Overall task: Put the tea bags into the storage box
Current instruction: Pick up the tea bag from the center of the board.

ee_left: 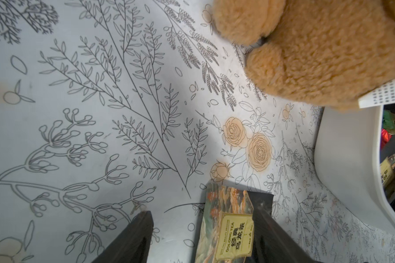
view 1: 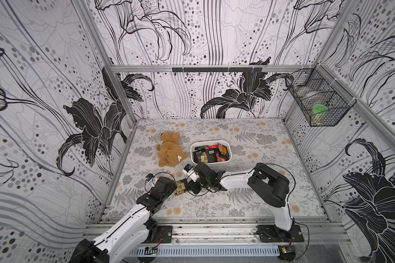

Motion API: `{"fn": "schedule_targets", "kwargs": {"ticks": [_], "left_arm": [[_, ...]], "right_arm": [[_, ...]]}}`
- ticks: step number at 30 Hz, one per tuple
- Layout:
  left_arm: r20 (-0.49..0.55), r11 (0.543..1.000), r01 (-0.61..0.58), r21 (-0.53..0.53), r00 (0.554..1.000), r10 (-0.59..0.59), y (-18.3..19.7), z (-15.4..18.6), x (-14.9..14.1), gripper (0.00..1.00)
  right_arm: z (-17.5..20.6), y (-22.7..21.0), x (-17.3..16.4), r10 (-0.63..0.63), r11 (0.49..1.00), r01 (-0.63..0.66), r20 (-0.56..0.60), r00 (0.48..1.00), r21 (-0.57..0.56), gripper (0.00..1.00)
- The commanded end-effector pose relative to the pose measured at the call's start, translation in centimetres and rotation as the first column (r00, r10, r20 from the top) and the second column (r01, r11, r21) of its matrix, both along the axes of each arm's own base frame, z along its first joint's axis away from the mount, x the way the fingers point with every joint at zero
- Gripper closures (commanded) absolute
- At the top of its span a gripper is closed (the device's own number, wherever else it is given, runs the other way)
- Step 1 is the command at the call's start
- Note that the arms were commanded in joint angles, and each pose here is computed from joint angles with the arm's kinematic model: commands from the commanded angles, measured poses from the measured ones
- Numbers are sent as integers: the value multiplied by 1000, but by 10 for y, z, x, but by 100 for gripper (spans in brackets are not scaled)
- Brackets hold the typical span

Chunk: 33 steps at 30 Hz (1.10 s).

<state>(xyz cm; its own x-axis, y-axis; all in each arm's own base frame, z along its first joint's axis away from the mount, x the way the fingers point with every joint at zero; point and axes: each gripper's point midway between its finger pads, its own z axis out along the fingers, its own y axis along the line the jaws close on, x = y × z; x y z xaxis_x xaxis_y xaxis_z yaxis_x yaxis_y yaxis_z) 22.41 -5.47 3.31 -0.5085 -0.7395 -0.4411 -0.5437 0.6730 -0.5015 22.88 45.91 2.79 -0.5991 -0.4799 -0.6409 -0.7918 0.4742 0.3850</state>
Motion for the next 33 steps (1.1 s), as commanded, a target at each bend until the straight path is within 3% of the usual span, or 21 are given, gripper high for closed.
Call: {"fn": "schedule_targets", "kwargs": {"ticks": [1,10,33], "left_arm": [[28,997,9,-71,1000,-7,-9,-1,3,27],[14,991,49,-123,999,-47,-20,-10,0,31],[-23,977,65,-205,997,-71,-31,-35,-12,50]], "right_arm": [[-15,-4,0,-5,997,3,-14,1000,-73,89],[-32,-12,7,-30,985,31,9,1000,-168,98],[-30,-11,5,-27,986,26,-4,1000,-162,100]]}}
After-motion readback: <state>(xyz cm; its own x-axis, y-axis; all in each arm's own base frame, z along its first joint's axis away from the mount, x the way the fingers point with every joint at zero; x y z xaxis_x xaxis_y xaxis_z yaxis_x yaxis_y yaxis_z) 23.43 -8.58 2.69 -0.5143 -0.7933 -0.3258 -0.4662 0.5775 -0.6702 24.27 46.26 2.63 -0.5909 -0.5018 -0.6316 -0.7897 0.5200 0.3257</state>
